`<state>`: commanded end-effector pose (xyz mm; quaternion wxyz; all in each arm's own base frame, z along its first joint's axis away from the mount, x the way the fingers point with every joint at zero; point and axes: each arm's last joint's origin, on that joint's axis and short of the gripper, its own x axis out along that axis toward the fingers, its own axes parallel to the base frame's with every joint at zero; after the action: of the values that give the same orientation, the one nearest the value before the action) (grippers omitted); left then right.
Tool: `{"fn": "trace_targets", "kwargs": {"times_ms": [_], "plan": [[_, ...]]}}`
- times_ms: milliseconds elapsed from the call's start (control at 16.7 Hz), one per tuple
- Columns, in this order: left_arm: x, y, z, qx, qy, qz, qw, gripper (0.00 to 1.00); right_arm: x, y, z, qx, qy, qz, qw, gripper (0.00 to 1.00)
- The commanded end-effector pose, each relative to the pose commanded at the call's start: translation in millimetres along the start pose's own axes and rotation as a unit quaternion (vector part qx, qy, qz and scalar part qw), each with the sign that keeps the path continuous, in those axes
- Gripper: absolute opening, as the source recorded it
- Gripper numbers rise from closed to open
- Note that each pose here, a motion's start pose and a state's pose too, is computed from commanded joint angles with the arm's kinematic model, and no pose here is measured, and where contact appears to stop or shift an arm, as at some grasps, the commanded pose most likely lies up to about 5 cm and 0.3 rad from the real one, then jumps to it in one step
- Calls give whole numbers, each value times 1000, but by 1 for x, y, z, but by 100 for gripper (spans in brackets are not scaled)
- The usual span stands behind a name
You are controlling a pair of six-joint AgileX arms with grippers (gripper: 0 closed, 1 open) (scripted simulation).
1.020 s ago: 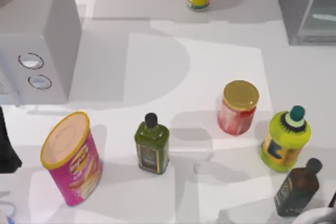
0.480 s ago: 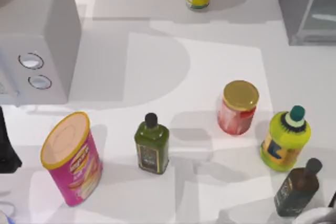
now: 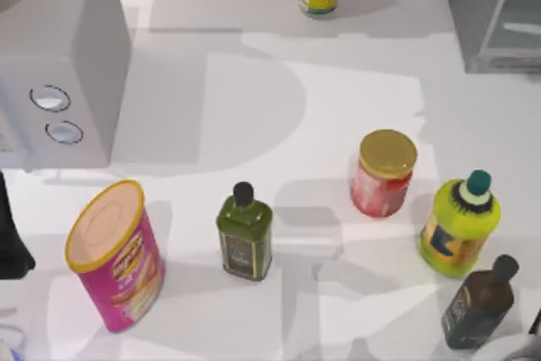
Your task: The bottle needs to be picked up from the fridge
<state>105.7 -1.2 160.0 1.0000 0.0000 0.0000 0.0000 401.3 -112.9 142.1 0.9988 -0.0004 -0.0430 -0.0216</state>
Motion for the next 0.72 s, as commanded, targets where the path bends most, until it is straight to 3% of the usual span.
{"fn": "trace_targets", "kwargs": {"times_ms": [240, 720], "plan": [[0, 0, 0, 0, 0, 0, 1000, 100, 7, 16, -22, -1, 41, 16, 999, 100], [0, 0, 0, 0, 0, 0, 1000, 100, 10, 16, -24, -2, 45, 16, 999, 100]]}}
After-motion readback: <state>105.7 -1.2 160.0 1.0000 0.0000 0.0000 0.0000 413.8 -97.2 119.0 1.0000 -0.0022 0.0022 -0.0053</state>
